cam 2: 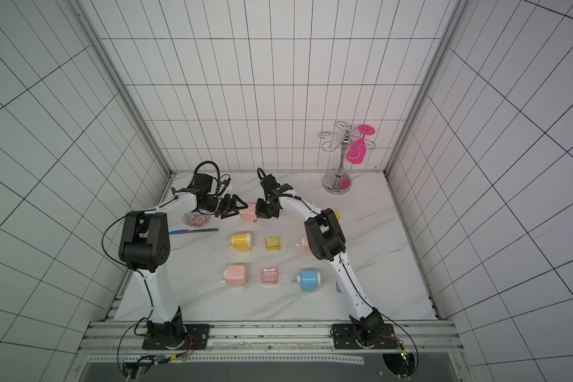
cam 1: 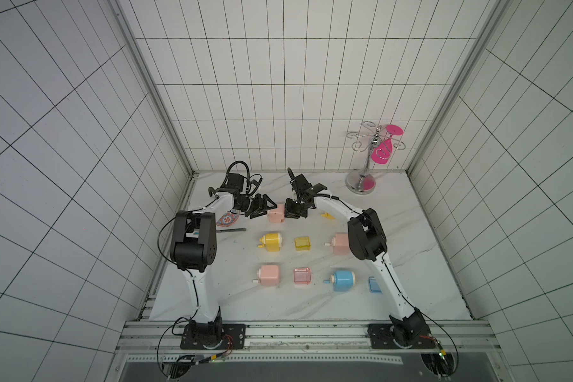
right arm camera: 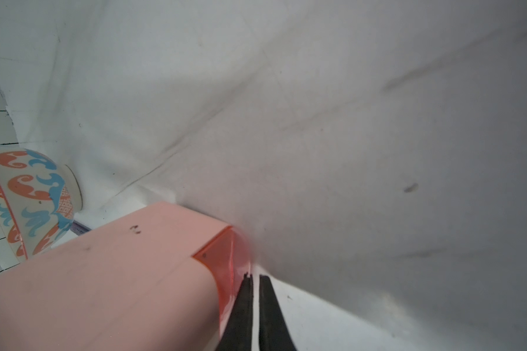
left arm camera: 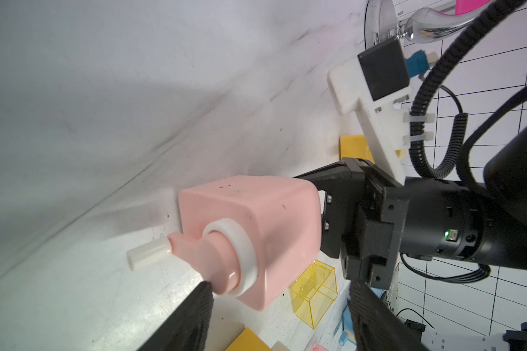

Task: Put the tray back into the pencil sharpener
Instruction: Close the container of the pencil sharpener.

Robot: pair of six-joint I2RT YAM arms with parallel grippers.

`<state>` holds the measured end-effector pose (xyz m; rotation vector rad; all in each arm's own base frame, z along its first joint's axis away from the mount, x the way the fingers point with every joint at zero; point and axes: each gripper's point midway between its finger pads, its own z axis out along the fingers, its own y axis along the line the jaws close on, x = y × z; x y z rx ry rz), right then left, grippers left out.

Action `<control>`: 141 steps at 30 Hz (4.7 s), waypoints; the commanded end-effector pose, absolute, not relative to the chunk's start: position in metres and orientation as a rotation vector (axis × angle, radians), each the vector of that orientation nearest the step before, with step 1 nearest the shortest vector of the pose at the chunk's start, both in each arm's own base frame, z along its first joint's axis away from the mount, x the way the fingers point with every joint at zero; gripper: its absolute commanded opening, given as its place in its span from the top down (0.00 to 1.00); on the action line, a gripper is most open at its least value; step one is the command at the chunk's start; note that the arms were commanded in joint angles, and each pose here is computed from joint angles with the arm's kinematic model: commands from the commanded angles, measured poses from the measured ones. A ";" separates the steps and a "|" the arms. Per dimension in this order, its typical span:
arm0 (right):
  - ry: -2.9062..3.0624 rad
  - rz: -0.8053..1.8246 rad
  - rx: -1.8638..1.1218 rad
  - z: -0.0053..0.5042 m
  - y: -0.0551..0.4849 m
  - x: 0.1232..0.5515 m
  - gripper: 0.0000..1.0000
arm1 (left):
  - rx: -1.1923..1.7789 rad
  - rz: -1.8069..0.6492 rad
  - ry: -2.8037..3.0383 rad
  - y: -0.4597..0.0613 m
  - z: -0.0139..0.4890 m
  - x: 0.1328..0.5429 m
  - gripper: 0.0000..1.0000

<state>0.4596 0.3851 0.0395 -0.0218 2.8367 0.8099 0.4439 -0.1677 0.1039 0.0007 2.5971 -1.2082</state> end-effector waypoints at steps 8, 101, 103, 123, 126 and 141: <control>2.780 0.780 -0.073 0.074 0.382 0.460 0.81 | 0.012 -1.204 2.582 -0.158 0.105 0.450 0.22; 2.856 0.124 -0.317 0.127 0.266 0.325 0.56 | 0.201 -0.299 2.674 -0.154 0.148 0.313 0.14; 2.873 0.163 -0.291 0.118 0.270 0.330 0.56 | 0.227 -0.256 2.686 -0.150 0.144 0.313 0.11; 2.933 0.356 -0.142 0.080 0.278 0.350 0.57 | 0.204 -0.488 2.705 -0.169 0.131 0.317 0.07; 2.936 0.368 -0.130 0.077 0.277 0.347 0.58 | 0.210 -0.493 2.718 -0.169 0.127 0.315 0.07; 2.971 0.354 -0.149 0.065 0.278 0.331 0.59 | 0.192 -0.525 2.736 -0.165 0.121 0.312 0.07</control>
